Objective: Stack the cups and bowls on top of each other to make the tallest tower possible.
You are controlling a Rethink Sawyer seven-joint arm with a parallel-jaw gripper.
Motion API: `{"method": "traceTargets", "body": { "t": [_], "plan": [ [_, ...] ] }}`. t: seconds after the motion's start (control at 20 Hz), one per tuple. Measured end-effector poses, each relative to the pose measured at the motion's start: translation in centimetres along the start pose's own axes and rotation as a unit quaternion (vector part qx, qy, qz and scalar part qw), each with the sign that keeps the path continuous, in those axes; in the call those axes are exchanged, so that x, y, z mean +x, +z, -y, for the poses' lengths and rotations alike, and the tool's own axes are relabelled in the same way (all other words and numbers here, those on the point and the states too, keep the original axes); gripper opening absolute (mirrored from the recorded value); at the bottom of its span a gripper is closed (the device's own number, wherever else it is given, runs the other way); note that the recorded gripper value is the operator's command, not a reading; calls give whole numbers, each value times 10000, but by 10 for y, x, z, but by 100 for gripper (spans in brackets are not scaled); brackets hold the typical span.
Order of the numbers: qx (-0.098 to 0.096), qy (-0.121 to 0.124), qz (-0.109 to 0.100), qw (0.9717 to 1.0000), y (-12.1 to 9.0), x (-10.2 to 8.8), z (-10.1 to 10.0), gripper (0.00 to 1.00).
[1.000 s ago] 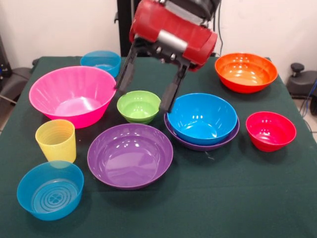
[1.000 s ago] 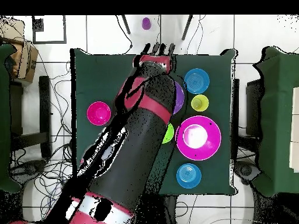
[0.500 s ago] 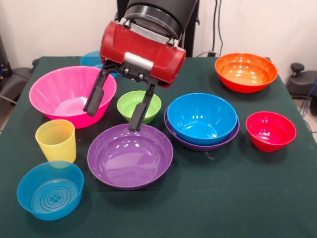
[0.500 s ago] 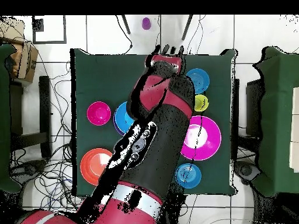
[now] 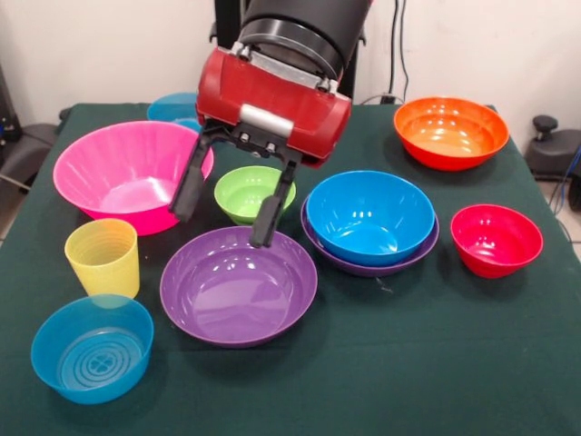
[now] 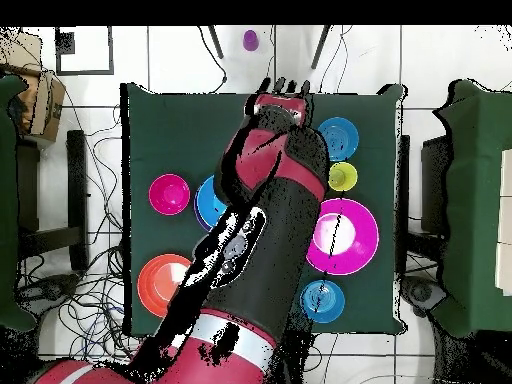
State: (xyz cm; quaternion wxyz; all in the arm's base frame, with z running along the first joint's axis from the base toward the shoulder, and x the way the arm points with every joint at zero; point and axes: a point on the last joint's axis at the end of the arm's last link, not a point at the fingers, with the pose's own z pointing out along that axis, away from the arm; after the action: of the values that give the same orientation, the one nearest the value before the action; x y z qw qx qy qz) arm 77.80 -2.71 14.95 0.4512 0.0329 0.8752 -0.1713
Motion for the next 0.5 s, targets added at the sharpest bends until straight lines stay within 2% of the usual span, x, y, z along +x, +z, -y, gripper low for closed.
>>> {"method": "traceTargets", "body": {
  "t": [0.1,0.25,0.35,0.4,0.5],
  "plan": [
    [-66,86,-13,9999,2,1,-5,100],
    [-222,356,-50,9991,8,3,-11,100],
    [-374,703,-149,9967,17,7,-12,100],
    [-473,969,-253,9938,26,14,-9,100],
    [-544,1172,-342,9910,33,19,-6,100]
  ]
}}
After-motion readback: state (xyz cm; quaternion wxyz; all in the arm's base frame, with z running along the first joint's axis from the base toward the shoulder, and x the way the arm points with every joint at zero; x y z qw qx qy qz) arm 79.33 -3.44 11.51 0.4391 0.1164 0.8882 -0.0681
